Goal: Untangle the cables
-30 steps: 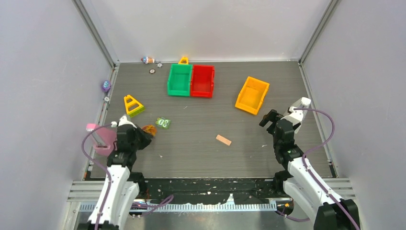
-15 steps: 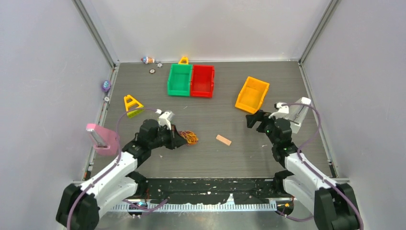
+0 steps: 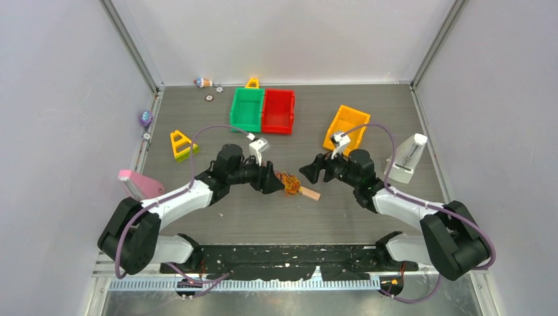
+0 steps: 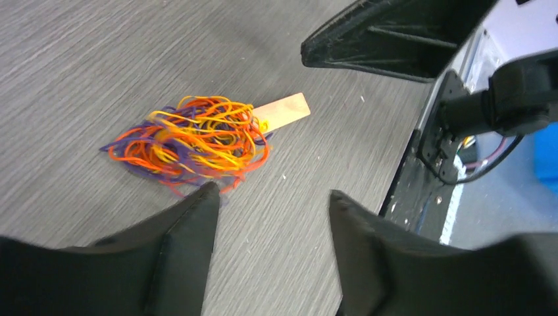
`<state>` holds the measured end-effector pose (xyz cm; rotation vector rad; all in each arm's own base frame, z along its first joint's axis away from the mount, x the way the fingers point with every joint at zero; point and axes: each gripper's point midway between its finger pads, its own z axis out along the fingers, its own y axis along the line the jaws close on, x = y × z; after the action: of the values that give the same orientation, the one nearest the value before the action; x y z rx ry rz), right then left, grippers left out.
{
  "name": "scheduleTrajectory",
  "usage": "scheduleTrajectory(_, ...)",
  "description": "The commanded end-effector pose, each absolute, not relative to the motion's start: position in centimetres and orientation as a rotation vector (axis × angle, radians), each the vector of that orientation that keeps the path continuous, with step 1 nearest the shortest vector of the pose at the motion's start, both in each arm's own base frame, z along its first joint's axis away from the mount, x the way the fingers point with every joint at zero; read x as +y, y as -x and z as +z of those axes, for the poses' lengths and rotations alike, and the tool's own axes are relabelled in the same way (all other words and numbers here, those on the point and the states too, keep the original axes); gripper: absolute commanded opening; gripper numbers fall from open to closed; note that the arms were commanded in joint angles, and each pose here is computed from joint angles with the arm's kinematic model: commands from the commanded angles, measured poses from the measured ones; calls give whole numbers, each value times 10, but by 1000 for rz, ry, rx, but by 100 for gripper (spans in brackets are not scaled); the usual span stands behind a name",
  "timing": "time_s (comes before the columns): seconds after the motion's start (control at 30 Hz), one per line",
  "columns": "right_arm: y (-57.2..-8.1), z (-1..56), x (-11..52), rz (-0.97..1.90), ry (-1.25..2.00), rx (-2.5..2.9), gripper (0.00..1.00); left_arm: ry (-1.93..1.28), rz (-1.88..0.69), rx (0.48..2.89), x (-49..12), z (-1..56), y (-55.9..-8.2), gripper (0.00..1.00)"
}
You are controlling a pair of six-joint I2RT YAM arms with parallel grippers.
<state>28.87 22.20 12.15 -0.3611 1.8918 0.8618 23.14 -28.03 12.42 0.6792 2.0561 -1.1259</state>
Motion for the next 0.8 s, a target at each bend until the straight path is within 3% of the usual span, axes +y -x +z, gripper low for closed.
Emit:
scheduleTrajectory(0.0, -298, 135, 235, 859, 420, 1860, 82, -658, -1053, 1996, -280, 128, -247, 71)
scheduleTrajectory(0.07, -299, 132, 239, 862, 427, 1873, 80, -632, -1004, 2022, -274, 123, -251, 77)
scheduleTrajectory(0.23, -300, 121, 251, 854, 469, 1930, 70, -584, -951, 2118, -271, 105, -260, 78)
scheduleTrajectory(0.57, -298, 85, 276, 872, 541, 2083, 59, -564, -942, 2249, -276, 81, -269, 73)
scheduleTrajectory(0.77, -297, 64, 283, 873, 553, 2189, 44, -556, -891, 2332, -276, 66, -277, 68)
